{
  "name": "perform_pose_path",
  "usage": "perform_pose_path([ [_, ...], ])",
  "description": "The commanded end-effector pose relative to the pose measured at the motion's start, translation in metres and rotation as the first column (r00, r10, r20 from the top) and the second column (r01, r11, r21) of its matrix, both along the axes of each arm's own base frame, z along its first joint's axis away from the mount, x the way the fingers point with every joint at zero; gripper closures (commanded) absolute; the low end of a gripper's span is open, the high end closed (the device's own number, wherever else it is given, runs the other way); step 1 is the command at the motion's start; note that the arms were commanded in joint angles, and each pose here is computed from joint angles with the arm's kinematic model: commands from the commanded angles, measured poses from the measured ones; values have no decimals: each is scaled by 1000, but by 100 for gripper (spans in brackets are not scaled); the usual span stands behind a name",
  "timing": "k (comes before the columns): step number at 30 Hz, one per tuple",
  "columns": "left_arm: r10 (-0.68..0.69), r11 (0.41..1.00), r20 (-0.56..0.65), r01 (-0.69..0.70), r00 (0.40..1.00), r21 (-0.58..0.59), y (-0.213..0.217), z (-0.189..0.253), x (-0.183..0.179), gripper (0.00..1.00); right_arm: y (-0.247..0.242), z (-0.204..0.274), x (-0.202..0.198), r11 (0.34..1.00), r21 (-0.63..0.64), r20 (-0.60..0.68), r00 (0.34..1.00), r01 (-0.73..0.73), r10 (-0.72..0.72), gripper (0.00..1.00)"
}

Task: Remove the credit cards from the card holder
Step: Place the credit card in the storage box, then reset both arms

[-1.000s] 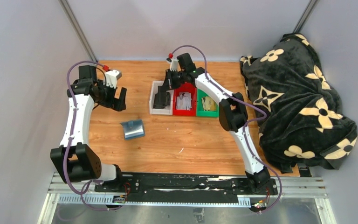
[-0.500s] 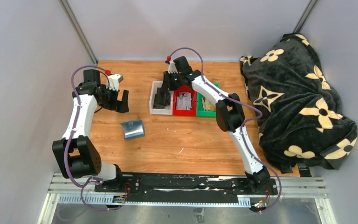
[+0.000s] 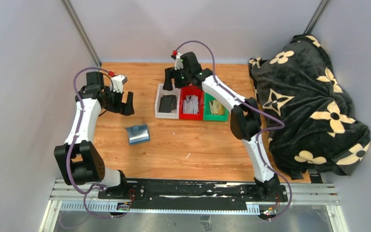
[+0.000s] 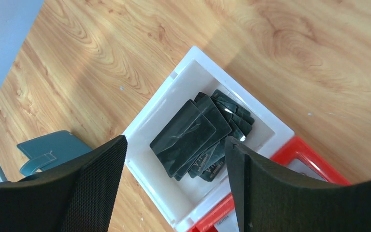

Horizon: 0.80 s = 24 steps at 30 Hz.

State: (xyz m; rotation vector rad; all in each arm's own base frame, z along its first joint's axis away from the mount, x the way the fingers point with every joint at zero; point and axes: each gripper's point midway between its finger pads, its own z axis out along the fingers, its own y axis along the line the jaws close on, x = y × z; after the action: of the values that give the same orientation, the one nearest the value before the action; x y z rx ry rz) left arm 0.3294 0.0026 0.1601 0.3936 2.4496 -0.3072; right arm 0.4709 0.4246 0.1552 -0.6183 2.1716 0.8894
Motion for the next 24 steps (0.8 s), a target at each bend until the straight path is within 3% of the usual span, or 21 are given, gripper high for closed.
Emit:
perform_pose_path([
  [1, 0, 1000, 30, 1, 1000, -19, -3, 3, 0, 0, -13, 41, -12, 998, -55, 106, 994, 17, -11, 21],
  [8, 12, 995, 50, -7, 999, -95, -14, -13, 7, 0, -69, 71, -44, 986, -133, 215, 974, 98, -68, 17],
  [12, 100, 990, 124, -86, 987, -111, -16, -35, 21, 0, -123, 53, -60, 947, -167, 258, 939, 273, -226, 14],
  [16, 133, 989, 223, -116, 966, -88, -18, -59, 32, 0, -200, 27, -63, 815, -238, 325, 834, 529, -446, 12],
  [18, 141, 988, 253, -122, 957, -91, -19, -69, 35, 0, -246, 19, -69, 706, -280, 410, 746, 651, -525, 12],
  [21, 144, 988, 359, -116, 922, -97, -19, -70, 42, 0, -301, 14, -78, 555, -276, 518, 608, 784, -601, 9],
  [24, 136, 990, 448, -106, 884, -90, -22, -70, 44, 0, -352, -2, -90, 432, -281, 522, 514, 857, -680, 7],
])
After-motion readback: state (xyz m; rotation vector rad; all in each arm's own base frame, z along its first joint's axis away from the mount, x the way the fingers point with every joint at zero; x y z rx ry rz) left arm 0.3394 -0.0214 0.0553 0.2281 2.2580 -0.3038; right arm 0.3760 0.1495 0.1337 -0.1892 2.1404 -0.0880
